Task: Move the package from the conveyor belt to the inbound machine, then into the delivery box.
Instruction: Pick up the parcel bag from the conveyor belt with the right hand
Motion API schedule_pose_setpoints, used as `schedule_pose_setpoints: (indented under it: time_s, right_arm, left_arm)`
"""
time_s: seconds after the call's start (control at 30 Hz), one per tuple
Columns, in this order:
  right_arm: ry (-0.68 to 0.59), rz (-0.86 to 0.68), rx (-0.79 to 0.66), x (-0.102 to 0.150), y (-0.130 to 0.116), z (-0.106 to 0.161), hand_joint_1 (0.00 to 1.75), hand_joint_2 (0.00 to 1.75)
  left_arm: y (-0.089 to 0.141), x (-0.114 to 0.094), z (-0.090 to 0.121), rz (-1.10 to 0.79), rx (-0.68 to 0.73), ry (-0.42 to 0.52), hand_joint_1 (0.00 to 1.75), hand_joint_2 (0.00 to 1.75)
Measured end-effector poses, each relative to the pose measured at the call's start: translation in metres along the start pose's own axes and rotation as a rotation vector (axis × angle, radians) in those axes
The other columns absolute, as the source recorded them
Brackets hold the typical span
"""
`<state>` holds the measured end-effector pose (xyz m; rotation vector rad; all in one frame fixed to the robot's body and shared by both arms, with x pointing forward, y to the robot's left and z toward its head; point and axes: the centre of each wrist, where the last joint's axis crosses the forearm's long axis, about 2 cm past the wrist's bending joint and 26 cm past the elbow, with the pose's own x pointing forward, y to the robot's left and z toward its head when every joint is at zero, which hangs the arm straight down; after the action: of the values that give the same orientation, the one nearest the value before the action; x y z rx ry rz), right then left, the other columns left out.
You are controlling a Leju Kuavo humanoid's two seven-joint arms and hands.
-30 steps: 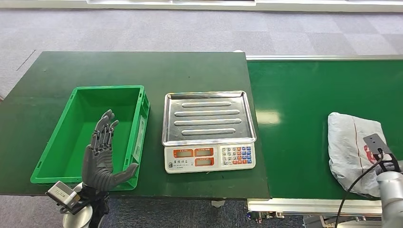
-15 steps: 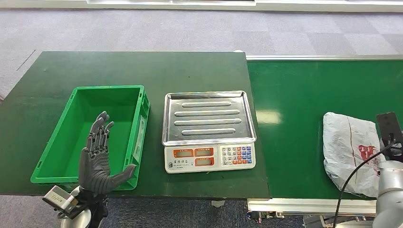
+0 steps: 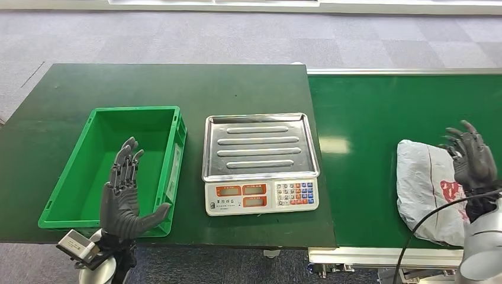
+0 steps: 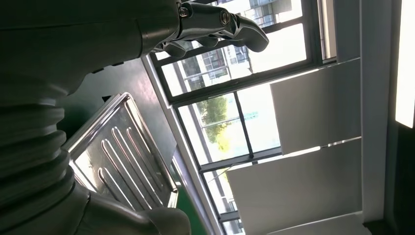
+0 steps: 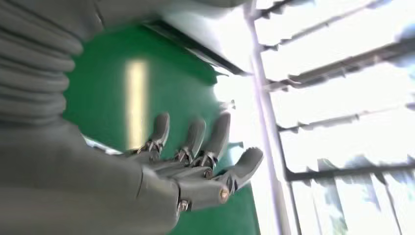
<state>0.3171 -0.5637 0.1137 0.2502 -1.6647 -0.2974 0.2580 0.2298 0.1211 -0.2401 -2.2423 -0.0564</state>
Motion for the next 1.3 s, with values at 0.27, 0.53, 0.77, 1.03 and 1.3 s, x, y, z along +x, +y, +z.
schedule_pose_setpoints:
  time_s: [0.27,0.53,0.77,1.03,1.3]
  right_arm:
    - [-0.156,-0.063,-0.113,-0.002,-0.001,0.005,0.00,0.00]
    - [0.254,0.695,-0.486,0.009,-0.002,-0.008,0.00,0.00]
    - [0.571,1.115,-0.494,0.011,0.002,-0.015,0.00,1.75]
    - [0.882,1.179,-0.304,-0.016,-0.001,0.004,0.00,1.75]
    - [1.156,1.209,-0.142,-0.043,0.007,0.017,0.00,1.75]
  left_arm:
    - [-0.002,-0.003,0.002,0.005,-0.011,0.008,0.00,1.75]
    - [-0.003,-0.001,0.004,0.004,-0.016,0.016,0.00,1.75]
    - [-0.003,0.000,0.001,0.009,-0.025,0.019,0.00,1.75]
    - [-0.003,-0.001,-0.004,0.015,-0.033,0.017,0.00,1.75]
    - [-0.004,-0.002,-0.005,0.021,-0.038,0.020,0.00,1.75]
